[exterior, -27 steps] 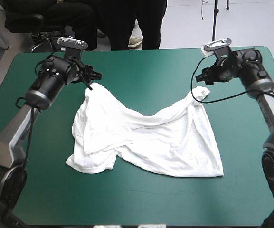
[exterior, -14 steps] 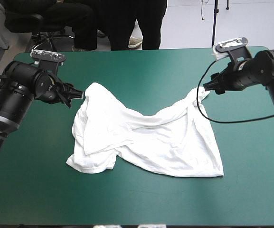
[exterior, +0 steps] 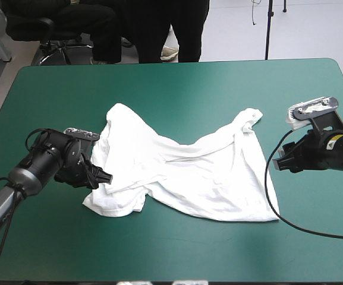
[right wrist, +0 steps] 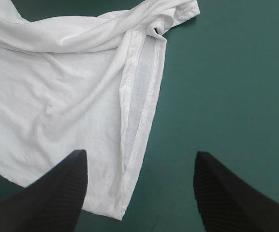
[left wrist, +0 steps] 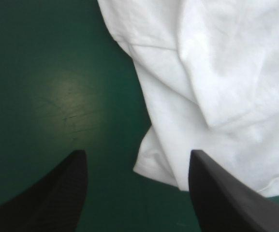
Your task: Fold the cloth
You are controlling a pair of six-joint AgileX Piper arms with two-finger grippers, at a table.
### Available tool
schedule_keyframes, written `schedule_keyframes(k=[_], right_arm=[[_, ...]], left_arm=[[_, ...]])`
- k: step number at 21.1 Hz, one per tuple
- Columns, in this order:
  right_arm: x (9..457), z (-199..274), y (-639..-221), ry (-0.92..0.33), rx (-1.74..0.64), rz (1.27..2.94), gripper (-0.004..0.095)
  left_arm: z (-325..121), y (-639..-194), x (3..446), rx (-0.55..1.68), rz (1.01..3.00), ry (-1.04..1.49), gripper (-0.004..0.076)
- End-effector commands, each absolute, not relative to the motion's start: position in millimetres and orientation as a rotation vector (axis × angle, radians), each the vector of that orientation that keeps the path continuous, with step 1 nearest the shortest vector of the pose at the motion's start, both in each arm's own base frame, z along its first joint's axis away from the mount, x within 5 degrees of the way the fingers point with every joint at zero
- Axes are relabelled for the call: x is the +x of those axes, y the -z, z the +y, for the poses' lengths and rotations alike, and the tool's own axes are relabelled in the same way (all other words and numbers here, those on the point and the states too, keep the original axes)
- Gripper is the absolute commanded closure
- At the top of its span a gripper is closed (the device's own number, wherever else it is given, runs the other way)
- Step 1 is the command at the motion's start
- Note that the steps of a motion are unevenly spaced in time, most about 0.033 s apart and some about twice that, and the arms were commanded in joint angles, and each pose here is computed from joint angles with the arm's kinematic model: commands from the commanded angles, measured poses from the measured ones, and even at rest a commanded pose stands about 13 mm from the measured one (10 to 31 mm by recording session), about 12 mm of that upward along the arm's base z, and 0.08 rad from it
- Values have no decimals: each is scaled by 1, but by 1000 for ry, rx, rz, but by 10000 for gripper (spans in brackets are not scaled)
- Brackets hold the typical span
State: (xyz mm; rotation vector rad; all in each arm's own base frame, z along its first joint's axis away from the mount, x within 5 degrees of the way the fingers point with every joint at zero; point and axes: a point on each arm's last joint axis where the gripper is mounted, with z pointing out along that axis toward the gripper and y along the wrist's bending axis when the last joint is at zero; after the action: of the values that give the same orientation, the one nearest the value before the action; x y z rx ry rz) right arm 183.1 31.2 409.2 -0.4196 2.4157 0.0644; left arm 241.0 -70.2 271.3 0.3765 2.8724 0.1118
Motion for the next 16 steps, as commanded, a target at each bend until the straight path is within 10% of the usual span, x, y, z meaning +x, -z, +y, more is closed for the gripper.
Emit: schedule_keyframes(k=[1,10,16], right_arm=[[176,32,-423,-86,-403,2318,318],[170,33,-403,-116,-427,2429,320],[164,42,-370,-205,-536,2511,409]], left_arm=[[-73,-264,247,387,2847,-98,277],[-84,-213,272,443,2984,-97,286],[-89,-210,272,460,2988,-35,557]])
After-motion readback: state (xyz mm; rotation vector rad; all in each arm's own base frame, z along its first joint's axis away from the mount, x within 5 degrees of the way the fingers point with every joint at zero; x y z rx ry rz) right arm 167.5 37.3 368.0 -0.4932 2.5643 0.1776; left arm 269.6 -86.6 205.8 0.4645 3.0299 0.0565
